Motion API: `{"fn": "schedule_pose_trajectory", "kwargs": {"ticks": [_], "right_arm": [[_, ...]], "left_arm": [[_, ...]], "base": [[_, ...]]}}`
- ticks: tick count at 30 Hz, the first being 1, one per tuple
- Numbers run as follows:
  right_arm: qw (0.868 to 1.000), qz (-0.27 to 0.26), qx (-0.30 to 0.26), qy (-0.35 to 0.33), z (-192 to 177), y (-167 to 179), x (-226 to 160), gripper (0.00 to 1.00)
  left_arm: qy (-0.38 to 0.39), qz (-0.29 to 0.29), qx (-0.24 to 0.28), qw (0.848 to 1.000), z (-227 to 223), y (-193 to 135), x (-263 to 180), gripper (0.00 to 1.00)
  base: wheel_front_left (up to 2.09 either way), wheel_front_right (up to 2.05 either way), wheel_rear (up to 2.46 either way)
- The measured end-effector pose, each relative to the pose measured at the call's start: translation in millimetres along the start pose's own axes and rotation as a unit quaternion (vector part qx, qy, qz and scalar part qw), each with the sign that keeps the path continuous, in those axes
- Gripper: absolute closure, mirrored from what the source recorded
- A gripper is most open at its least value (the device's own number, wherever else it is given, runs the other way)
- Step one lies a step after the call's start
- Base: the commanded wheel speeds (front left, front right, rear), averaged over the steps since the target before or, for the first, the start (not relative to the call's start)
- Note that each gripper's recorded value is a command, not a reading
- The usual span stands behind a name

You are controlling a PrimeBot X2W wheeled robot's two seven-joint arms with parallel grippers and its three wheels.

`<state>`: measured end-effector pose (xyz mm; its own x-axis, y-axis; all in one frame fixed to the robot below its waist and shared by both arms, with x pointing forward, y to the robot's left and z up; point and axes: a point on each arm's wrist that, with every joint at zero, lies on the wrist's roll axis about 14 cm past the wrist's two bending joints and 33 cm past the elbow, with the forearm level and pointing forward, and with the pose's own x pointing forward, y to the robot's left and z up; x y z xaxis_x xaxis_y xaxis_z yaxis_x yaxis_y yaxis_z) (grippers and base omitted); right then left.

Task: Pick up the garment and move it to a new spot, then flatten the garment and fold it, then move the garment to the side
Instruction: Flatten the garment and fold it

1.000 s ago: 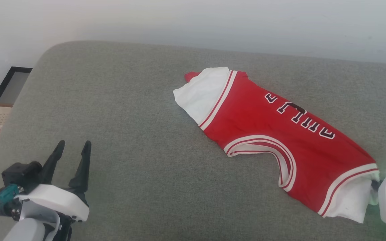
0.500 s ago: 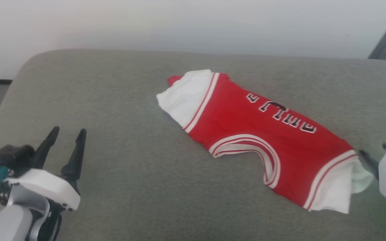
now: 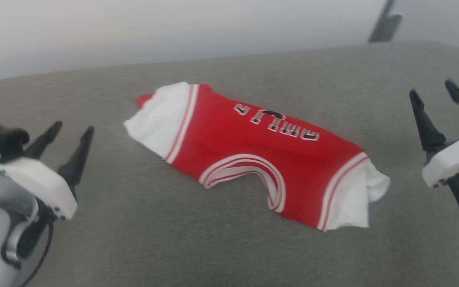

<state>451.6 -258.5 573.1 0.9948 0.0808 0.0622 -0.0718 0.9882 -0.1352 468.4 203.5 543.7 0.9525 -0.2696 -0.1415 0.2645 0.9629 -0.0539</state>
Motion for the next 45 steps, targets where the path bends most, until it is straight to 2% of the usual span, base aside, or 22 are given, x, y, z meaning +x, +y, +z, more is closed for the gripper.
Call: {"fn": "schedule_pose_trajectory", "kwargs": {"ticks": [5,11,23,24,28,34,35,37,45], "right_arm": [[0.998,-0.042,-0.001,-0.046,9,-10,-9,0.00],[0.997,-0.073,0.004,-0.034,-6,-16,-16,0.00],[0.994,-0.105,0.010,0.014,-39,-29,-28,0.00],[0.994,-0.105,0.010,0.014,-39,-29,-28,0.00],[0.994,-0.108,0.012,0.030,-50,-31,-29,0.00],[0.993,-0.110,0.014,0.048,-61,-32,-27,0.00],[0.993,-0.110,0.013,0.050,-63,-32,-27,0.00],[0.992,-0.110,0.014,0.053,-65,-33,-26,0.00],[0.993,-0.110,0.013,0.049,-63,-34,-19,0.00]], "left_arm": [[0.052,-0.035,-0.005,0.998,-8,-16,39,0.00],[0.146,-0.046,-0.007,0.988,-36,-16,80,0.00],[0.344,-0.023,-0.004,0.939,-120,-6,118,0.00],[0.344,-0.023,-0.004,0.939,-120,-6,118,0.00],[0.390,-0.008,0.005,0.921,-140,1,123,0.00],[0.415,0.000,-0.011,0.910,-154,2,137,0.00],[0.419,-0.001,-0.017,0.908,-157,1,138,0.28],[0.421,-0.006,-0.028,0.906,-159,-2,141,1.00],[0.430,-0.021,-0.036,0.902,-155,-9,137,1.00]], "base": [[0.00,0.00,0.00],[0.00,0.00,0.00],[0.00,0.00,0.00],[0.00,0.00,0.00],[0.00,0.00,0.00],[0.00,0.00,0.00],[0.00,0.00,0.00],[0.00,0.00,0.00],[0.00,0.00,0.00]]}}
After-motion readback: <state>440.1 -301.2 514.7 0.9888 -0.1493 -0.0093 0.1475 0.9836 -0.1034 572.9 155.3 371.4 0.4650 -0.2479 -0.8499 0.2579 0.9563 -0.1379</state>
